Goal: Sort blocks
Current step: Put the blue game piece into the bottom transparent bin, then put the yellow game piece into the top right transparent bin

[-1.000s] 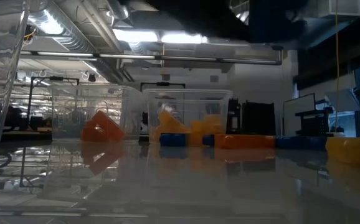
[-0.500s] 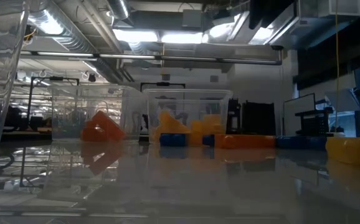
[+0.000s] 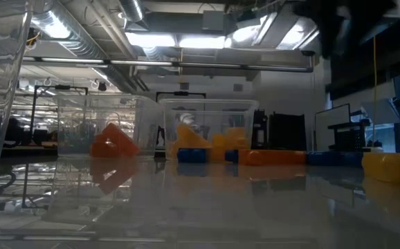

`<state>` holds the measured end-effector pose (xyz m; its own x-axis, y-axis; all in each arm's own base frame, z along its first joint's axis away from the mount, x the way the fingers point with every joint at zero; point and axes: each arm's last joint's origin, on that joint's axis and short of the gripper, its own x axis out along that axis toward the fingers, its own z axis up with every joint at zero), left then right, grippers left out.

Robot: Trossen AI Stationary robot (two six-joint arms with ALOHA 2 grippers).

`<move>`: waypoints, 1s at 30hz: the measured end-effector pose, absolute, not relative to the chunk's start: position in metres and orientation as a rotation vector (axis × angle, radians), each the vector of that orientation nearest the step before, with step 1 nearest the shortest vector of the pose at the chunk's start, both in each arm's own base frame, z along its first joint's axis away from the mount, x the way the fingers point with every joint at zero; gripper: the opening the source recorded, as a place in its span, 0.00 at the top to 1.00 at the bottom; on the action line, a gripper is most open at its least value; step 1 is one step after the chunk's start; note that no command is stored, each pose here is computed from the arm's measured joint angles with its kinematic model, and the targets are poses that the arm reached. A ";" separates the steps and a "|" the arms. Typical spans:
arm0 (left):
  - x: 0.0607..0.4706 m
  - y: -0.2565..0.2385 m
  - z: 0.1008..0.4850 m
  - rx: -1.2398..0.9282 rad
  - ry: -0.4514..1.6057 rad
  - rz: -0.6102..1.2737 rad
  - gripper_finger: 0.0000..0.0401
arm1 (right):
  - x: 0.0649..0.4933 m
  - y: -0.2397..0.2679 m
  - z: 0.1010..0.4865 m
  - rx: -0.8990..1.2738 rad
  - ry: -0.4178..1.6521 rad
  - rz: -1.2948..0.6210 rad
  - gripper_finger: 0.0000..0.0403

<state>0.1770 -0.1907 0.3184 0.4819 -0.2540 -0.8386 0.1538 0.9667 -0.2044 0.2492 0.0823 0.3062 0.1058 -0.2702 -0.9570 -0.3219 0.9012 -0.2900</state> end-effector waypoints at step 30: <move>0.158 -0.196 0.289 -0.361 1.169 -0.018 0.72 | 0.177 0.165 0.190 -0.143 1.166 -0.160 0.55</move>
<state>0.1582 -0.1963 0.2886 0.3979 -0.1995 -0.8955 -0.1724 0.9424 -0.2866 0.1774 0.1649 0.1903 0.3850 -0.1989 -0.9012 0.0506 0.9796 -0.1946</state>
